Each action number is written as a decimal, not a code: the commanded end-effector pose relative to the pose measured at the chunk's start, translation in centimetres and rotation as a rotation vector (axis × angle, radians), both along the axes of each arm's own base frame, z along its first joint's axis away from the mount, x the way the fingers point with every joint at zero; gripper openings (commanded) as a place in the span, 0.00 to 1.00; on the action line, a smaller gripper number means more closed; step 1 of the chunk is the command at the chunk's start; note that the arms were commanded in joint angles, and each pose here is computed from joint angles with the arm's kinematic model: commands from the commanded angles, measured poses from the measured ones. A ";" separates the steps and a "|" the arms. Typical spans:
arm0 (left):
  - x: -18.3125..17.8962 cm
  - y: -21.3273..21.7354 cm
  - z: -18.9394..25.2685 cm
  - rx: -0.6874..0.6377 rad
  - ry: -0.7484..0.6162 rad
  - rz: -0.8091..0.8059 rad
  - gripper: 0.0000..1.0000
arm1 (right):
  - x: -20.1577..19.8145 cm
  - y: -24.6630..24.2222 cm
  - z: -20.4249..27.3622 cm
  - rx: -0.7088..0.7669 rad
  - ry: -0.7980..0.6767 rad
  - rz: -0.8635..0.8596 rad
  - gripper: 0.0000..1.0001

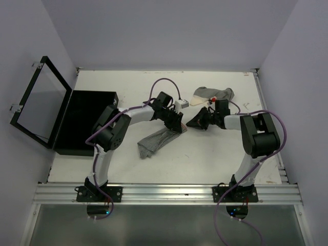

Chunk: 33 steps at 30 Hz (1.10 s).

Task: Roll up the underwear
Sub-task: Fold the underwear

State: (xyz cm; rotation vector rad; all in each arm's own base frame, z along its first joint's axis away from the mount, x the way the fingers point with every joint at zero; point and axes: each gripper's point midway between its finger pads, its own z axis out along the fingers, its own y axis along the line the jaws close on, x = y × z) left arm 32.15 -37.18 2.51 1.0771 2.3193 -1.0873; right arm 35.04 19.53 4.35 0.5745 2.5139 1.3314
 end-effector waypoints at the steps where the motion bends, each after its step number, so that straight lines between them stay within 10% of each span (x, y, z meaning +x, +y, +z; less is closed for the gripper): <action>1: 0.0 0.5 -2.7 0.059 0.014 0.019 0.30 | 1.3 1.6 3.5 0.058 -0.087 0.021 0.15; 33: 0.3 1.0 -2.5 0.077 -0.003 0.042 0.39 | -0.1 2.6 -4.5 -0.329 -0.020 0.254 0.09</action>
